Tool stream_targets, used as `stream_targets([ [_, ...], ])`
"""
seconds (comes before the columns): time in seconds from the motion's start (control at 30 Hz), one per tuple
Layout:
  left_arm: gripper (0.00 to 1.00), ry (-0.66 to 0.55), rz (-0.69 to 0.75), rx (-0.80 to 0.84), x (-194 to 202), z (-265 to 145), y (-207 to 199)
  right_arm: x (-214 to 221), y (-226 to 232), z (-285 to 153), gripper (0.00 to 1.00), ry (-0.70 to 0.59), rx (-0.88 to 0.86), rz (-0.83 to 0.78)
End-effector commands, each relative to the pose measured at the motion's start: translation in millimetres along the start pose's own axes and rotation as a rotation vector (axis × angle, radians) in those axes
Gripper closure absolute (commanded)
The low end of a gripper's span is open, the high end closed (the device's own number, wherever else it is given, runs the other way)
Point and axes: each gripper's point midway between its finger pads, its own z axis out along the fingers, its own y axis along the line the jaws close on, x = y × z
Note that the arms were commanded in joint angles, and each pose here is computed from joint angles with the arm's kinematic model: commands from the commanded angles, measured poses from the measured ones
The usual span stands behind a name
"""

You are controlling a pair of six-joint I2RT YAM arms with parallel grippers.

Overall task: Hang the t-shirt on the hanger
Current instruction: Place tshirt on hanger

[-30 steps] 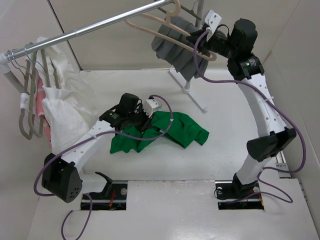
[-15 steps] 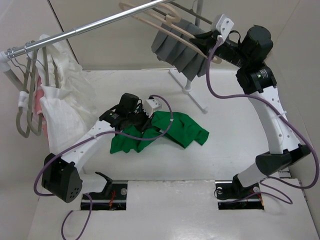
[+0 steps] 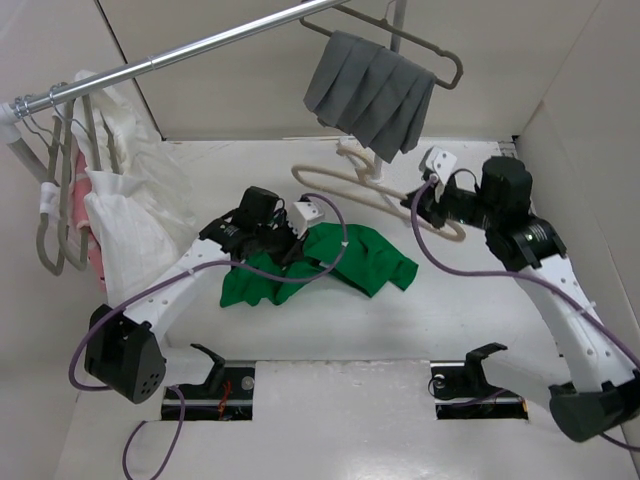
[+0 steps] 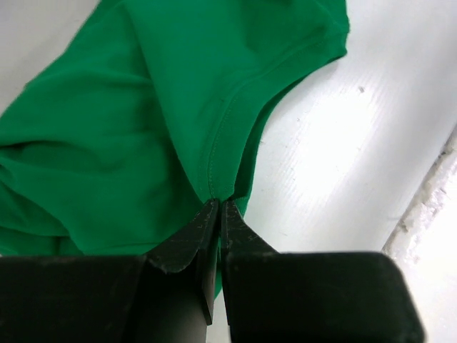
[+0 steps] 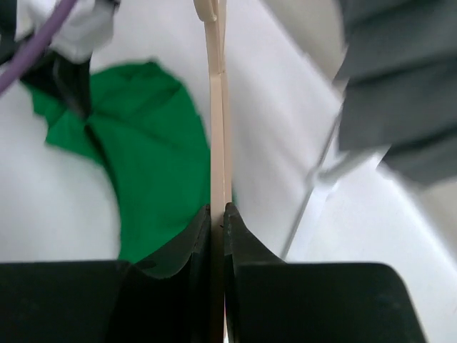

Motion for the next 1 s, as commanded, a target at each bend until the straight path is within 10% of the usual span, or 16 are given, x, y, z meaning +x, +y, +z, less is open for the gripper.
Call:
stream_targets([
  [0.0,1.0,-0.037,0.022,0.06,-21,-6,-6,33,22,-36,1.0,0.12,0.039,0.047],
  [0.27,1.0,-0.021,-0.049,0.11,-43,9,-1,105,73,-119,1.0,0.401,0.11,0.139],
  [0.97,1.0,-0.013,-0.009,0.103,-49,13,6,59,110,-107,1.0,0.119,-0.085,0.074],
])
